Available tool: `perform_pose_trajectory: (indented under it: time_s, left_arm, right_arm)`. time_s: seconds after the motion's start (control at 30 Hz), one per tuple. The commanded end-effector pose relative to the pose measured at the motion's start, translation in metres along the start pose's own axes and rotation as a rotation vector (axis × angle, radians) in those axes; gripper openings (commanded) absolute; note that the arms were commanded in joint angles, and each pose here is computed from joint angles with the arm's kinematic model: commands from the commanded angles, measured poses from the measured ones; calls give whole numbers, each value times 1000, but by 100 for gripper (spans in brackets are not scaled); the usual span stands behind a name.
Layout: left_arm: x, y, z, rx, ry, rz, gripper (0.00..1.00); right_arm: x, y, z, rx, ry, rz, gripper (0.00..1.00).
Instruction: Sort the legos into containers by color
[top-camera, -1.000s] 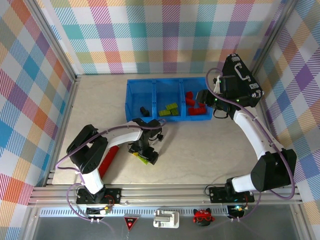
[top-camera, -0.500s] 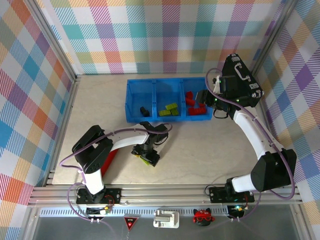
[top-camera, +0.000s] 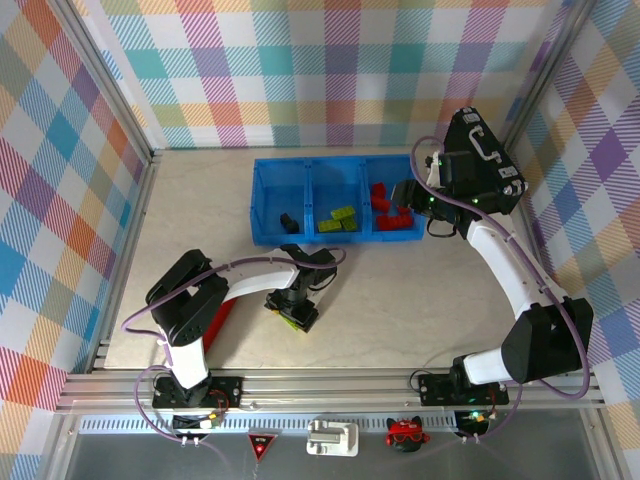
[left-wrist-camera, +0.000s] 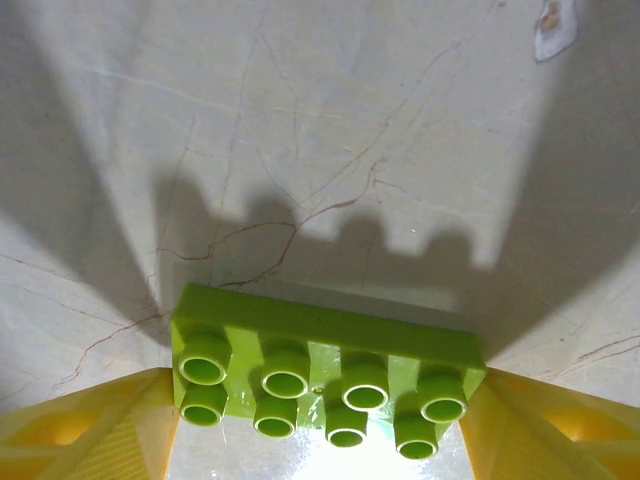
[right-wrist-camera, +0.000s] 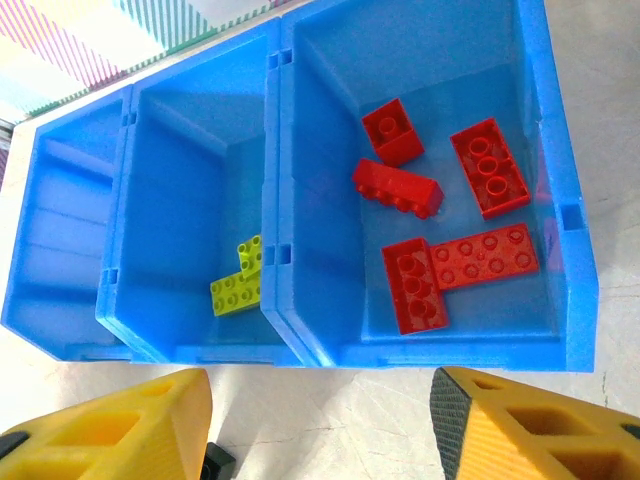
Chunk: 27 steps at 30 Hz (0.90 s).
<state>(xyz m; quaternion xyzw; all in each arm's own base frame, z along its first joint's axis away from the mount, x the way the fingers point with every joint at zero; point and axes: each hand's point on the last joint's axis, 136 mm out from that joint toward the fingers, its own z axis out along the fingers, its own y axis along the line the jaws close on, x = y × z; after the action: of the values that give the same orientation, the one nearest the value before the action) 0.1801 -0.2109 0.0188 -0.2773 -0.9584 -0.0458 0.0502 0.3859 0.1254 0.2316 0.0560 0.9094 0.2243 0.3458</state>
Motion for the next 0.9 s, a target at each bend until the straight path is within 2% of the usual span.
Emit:
perform_pose_trajectory:
  time_s: [0.0, 0.17, 0.37, 0.53, 0.73, 0.87]
  left_arm:
    - [9, 0, 9, -12, 38, 32, 70]
    - [8, 0, 11, -8, 43, 34, 72]
    - [5, -1, 11, -4, 28, 26, 63]
    - [3, 1, 1, -6, -2, 21, 61]
    - [-6, 8, -23, 0, -71, -5, 61]
    - [-21, 15, -50, 16, -166, -42, 61]
  right_arm:
    - [3, 0, -4, -4, 14, -2, 62]
    - [4, 0, -5, -6, 12, 3, 62]
    - [4, 0, -7, -4, 10, -2, 62]
    - [2, 2, -9, -8, 4, -2, 62]
    - [2, 2, -13, -5, -3, -4, 62]
    - [3, 1, -17, 3, -7, -9, 62]
